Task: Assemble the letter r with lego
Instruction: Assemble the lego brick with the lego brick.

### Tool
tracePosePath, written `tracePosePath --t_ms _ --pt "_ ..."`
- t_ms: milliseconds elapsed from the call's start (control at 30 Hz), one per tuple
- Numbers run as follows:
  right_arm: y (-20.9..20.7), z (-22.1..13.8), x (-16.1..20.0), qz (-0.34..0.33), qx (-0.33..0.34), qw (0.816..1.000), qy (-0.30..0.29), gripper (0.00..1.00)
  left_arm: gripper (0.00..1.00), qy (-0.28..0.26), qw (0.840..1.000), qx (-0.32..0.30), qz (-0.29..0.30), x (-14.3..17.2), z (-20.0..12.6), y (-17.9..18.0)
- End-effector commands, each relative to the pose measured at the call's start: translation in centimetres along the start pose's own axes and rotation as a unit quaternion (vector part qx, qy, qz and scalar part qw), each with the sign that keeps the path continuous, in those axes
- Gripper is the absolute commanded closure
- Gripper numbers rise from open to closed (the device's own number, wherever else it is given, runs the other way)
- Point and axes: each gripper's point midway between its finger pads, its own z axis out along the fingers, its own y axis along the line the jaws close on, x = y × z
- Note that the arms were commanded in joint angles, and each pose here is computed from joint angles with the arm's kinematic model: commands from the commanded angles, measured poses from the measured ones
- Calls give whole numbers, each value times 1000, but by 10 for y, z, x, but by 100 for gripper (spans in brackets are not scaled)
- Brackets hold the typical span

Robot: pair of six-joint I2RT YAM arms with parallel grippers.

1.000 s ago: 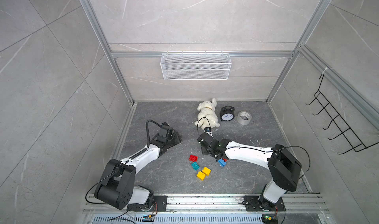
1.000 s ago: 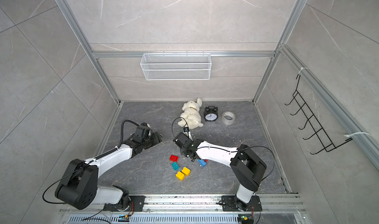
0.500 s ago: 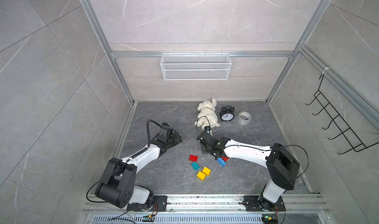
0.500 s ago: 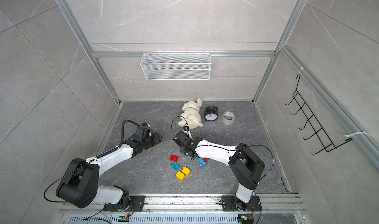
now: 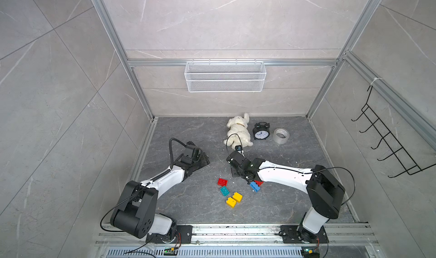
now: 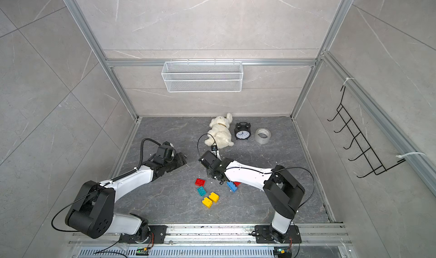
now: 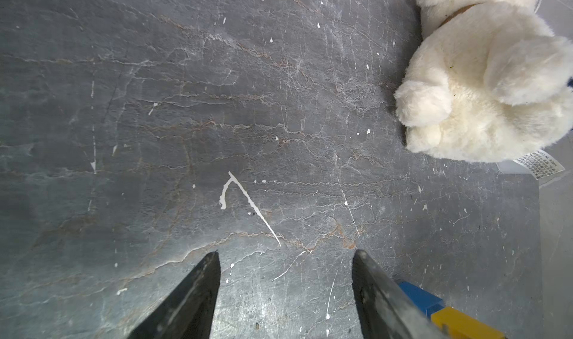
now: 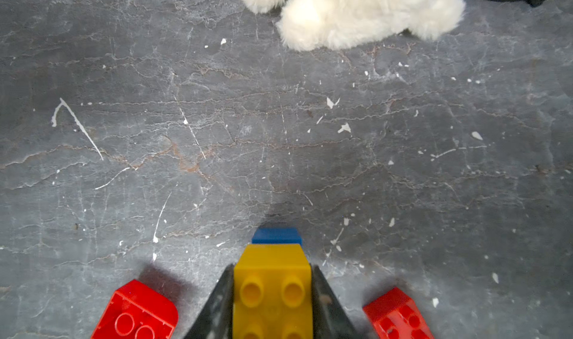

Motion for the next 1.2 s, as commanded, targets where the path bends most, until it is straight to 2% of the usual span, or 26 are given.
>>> tracePosePath --t_ms 0,167,367,900,1167 --pt "-20 6 33 -2 31 998 48 68 30 -12 1000 19 -8 -13 -1 -12" --pt "-27 2 30 -12 45 998 43 67 30 -10 1000 20 -9 -12 1 -13" --pt "-13 8 36 -8 10 998 55 67 30 -8 1000 24 -11 -12 2 -14" --pt "-25 7 53 6 49 996 80 66 30 -5 1000 21 -9 -10 5 -13" --pt "-27 2 52 -25 65 994 81 66 30 -2 1000 20 -11 -9 8 -12"
